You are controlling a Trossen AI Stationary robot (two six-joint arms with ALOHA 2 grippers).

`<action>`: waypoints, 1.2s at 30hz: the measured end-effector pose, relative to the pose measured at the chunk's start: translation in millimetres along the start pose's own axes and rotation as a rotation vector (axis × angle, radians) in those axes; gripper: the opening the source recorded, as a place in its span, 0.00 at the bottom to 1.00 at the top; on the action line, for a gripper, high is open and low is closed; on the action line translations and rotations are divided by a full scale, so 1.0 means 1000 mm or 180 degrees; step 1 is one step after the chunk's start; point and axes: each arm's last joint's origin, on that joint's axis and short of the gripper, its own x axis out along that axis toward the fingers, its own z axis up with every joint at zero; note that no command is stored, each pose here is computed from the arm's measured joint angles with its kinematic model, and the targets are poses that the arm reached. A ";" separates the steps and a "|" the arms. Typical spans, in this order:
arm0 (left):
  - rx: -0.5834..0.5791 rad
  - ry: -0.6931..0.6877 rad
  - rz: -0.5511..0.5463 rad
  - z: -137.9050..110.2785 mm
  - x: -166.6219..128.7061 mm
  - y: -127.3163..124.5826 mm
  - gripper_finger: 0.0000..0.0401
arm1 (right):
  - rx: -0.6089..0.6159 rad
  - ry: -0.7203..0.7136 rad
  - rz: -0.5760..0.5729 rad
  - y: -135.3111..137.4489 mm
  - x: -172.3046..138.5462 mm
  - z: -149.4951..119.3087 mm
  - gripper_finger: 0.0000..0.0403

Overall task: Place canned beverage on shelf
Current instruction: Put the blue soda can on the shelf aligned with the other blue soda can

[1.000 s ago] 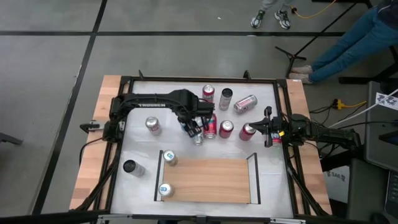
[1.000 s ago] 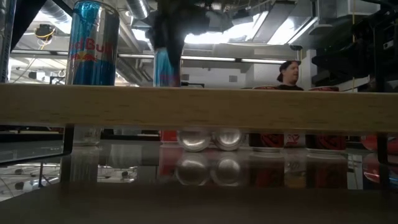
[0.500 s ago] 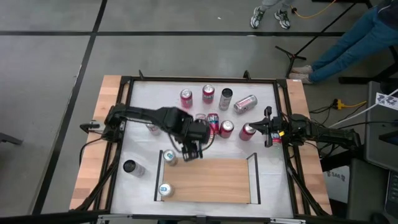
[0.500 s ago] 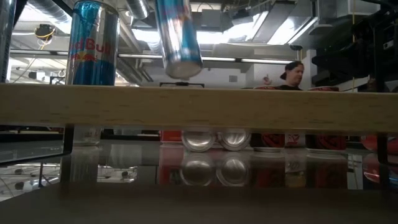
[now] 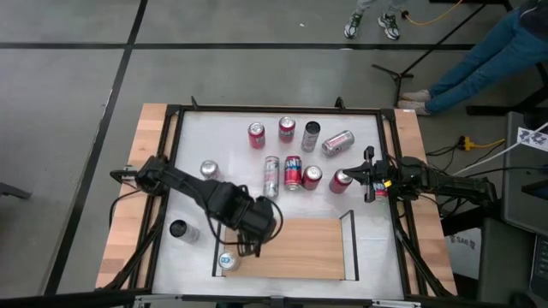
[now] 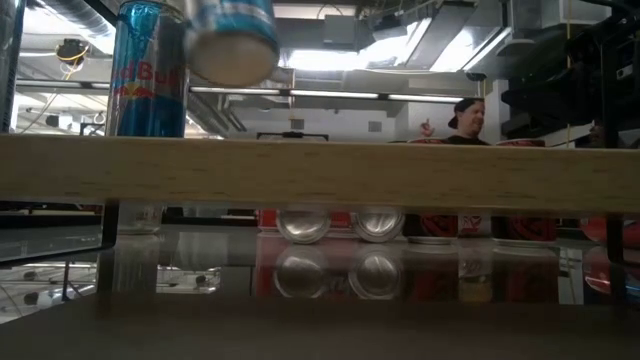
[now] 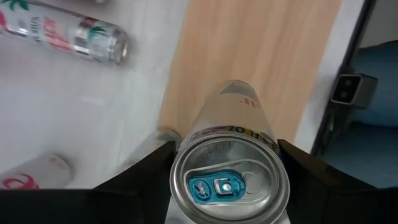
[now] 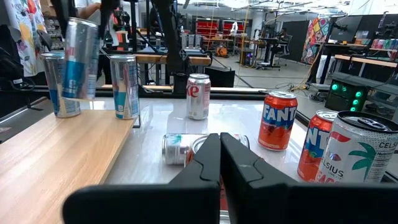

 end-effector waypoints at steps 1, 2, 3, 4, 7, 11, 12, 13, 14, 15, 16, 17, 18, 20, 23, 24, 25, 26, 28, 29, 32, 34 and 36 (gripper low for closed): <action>0.0000 0.0002 -0.0007 -0.002 0.000 -0.002 0.55 | 0.0000 0.0001 -0.0001 0.000 0.000 0.000 0.00; -0.0017 0.0004 -0.0012 -0.004 -0.001 -0.004 0.55 | 0.0000 0.0001 0.0000 0.000 0.000 0.000 0.00; -0.0025 0.0007 -0.0019 -0.006 -0.001 -0.006 0.55 | -0.0001 0.0000 -0.0001 0.000 0.000 0.000 0.00; -0.0025 0.0008 -0.0023 -0.007 -0.001 -0.008 0.55 | 0.0001 0.0001 0.0000 0.000 0.000 0.000 0.00; -0.0047 0.0010 -0.0033 -0.011 -0.002 -0.012 0.55 | 0.0000 0.0000 0.0000 0.000 0.000 0.000 0.00; -0.0082 0.0004 -0.0033 -0.015 -0.003 -0.016 0.55 | 0.0001 0.0001 -0.0001 0.000 0.000 0.000 0.00; -0.0083 0.0004 -0.0035 -0.015 -0.003 -0.017 0.55 | 0.0000 0.0000 -0.0001 0.000 0.000 0.000 0.00; -0.0077 0.0006 -0.0037 -0.016 -0.003 -0.017 0.55 | 0.0001 0.0000 -0.0001 0.000 0.000 0.000 0.00; -0.0072 0.0004 -0.0037 -0.017 -0.003 -0.018 0.55 | 0.0001 0.0000 0.0000 0.000 0.000 0.000 0.00; -0.0063 -0.0002 -0.0036 -0.018 -0.003 -0.019 0.55 | 0.0001 0.0001 -0.0001 0.000 0.000 0.000 0.00; -0.0056 -0.0006 -0.0027 -0.018 -0.003 -0.019 0.55 | 0.0001 0.0001 0.0000 0.000 0.000 0.000 0.00; -0.0051 -0.0001 -0.0017 -0.019 -0.002 -0.020 0.55 | 0.0000 0.0000 0.0000 0.000 0.000 0.000 0.00; -0.0046 0.0015 -0.0004 -0.019 -0.001 -0.020 0.55 | 0.0000 0.0001 -0.0001 0.000 0.000 0.000 0.00; -0.0049 0.0044 0.0026 -0.021 0.003 -0.020 0.55 | 0.0001 0.0000 0.0000 0.000 0.000 0.000 0.00; -0.0078 0.0122 0.0070 -0.022 0.009 -0.020 0.56 | 0.0001 0.0001 -0.0001 0.000 0.000 0.000 0.00; -0.0077 0.0162 0.0075 -0.023 0.011 -0.020 0.56 | 0.0000 0.0000 0.0001 0.000 0.000 0.000 0.00; -0.0074 0.0203 0.0076 -0.024 0.014 -0.020 0.55 | 0.0001 0.0001 -0.0001 0.000 0.000 0.000 0.00; -0.0074 0.0229 0.0083 -0.024 0.015 -0.020 0.55 | 0.0000 0.0001 -0.0001 0.000 0.000 0.000 0.00; -0.0070 0.0268 0.0105 -0.025 0.019 -0.020 0.55 | 0.0001 0.0000 0.0001 0.000 0.000 0.000 0.00; -0.0067 0.0284 0.0120 -0.026 0.020 -0.020 0.55 | 0.0001 0.0001 0.0000 0.000 0.000 0.000 0.00; -0.0060 0.0343 0.0175 -0.027 0.026 -0.020 0.56 | 0.0001 0.0001 -0.0001 0.000 0.000 0.000 0.00; -0.0054 0.0402 0.0189 -0.029 0.030 -0.020 0.56 | 0.0001 0.0001 0.0000 0.000 0.000 0.000 0.00; -0.0051 0.0470 0.0190 -0.030 0.033 -0.020 0.56 | 0.0001 0.0000 -0.0001 0.000 0.000 0.000 0.00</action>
